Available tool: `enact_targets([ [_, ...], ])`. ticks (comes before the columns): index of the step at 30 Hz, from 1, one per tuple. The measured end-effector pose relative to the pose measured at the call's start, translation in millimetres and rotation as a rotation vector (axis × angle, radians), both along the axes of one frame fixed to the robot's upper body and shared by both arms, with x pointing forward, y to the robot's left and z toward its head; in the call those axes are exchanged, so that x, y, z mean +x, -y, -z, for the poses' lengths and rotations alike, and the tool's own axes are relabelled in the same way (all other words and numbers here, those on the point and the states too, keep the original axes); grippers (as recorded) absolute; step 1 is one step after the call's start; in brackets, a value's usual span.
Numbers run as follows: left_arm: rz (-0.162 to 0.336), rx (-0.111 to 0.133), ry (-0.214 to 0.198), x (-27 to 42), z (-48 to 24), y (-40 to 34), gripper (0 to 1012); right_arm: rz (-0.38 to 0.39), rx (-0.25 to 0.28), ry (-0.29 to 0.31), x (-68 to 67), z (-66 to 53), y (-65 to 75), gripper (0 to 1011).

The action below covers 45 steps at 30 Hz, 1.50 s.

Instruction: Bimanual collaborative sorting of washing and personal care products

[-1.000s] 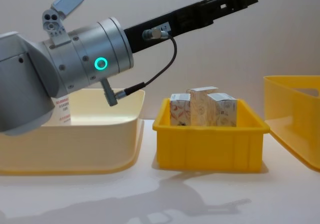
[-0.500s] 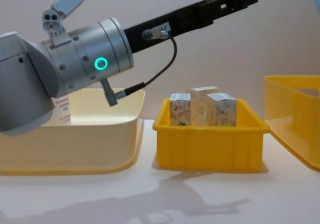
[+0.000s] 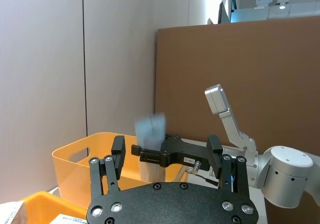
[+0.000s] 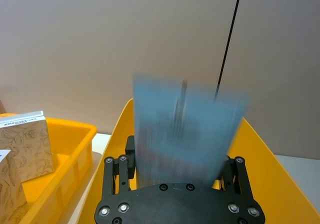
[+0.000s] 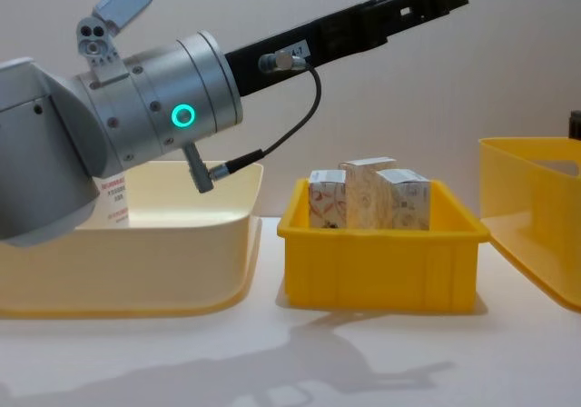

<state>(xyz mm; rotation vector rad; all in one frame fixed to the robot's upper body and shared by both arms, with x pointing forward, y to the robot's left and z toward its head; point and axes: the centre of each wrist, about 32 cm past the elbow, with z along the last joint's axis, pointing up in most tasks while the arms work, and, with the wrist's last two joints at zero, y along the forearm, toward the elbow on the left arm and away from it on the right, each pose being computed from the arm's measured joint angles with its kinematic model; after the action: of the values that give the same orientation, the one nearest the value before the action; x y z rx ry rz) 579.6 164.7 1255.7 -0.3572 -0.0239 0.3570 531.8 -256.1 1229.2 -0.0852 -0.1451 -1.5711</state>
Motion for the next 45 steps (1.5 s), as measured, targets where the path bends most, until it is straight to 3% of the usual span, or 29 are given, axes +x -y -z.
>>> enact_targets([
  [7,0.0,0.0,0.0,0.0,0.0,0.0,1003,0.004,-0.002,-0.004,0.6,0.3,-0.7,1000],
  [27,0.0,0.0,0.0,0.0,-0.1,0.0,1003,0.005,-0.003,-0.002,0.8,0.9,-1.3,1001],
  [34,0.0,0.0,0.0,0.0,0.0,0.0,1003,-0.014,-0.001,0.046,-2.7,0.5,0.0,1001],
  [45,0.0,0.0,0.0,0.0,0.0,0.0,1003,-0.054,0.002,0.183,-16.5,-6.3,4.3,1001],
])
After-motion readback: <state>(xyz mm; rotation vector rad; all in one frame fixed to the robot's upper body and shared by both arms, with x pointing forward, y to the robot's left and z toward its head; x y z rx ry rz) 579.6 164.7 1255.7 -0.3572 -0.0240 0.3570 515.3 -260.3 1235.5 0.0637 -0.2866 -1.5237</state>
